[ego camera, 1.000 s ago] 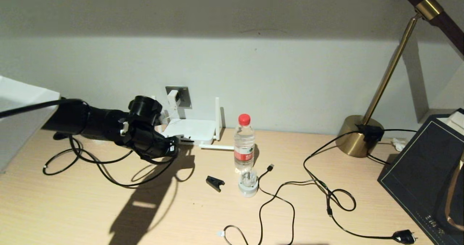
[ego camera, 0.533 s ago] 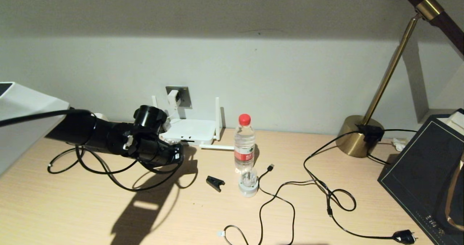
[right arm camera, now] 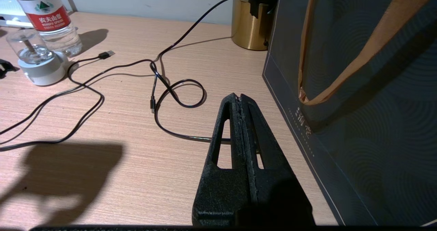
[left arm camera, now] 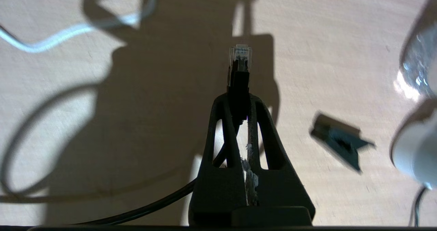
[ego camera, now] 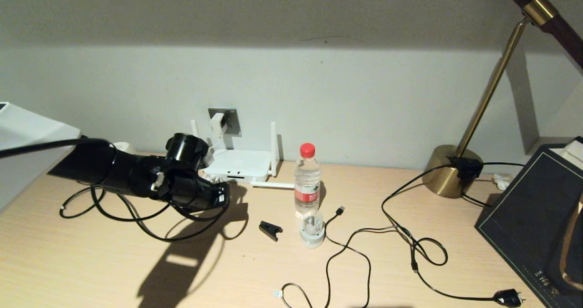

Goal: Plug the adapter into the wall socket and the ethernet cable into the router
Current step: Hand it to the other hand

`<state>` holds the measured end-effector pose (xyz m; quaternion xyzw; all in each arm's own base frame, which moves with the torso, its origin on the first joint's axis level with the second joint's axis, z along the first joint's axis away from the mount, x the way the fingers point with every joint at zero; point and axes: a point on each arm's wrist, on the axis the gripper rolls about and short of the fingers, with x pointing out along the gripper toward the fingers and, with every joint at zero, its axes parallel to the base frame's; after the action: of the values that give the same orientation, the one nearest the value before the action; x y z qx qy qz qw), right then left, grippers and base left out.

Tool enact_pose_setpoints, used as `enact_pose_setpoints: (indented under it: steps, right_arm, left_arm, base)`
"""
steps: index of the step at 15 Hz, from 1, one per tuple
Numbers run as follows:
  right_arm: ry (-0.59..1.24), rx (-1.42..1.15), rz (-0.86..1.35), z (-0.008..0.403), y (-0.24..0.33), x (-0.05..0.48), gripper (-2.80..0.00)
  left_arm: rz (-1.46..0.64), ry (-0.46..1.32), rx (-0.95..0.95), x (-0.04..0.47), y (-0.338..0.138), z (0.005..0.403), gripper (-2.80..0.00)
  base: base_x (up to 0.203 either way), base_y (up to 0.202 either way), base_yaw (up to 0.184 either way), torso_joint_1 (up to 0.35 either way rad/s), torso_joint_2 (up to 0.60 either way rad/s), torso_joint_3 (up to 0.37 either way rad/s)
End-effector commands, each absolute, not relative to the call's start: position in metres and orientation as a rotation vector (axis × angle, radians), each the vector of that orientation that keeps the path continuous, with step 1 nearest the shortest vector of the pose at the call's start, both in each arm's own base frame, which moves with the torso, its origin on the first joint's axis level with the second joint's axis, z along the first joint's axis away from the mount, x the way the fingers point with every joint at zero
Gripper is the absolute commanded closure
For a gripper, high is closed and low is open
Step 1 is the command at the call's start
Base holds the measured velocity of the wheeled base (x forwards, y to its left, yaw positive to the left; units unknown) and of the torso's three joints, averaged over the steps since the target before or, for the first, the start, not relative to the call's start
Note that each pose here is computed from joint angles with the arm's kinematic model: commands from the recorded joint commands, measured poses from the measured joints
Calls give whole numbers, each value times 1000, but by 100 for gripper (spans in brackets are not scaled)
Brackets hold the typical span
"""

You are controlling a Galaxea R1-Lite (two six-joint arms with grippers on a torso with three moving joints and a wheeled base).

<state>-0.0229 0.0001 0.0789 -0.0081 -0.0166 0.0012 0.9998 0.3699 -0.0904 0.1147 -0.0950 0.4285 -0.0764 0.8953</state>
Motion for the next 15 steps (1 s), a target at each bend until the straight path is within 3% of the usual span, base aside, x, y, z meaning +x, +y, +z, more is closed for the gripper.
enact_pose_setpoints:
  steps: [1, 15]
  right_arm:
    - [-25, -17, 3, 76, 0, -22, 0]
    - [-25, -17, 3, 76, 0, -22, 0]
  left_arm:
    - [-163, 885, -199, 351, -89, 125, 0]
    - [-132, 894, -182, 318, -107, 130, 0]
  base:
    - [0, 0, 0, 0, 0, 0]
    - [0, 0, 0, 0, 0, 0]
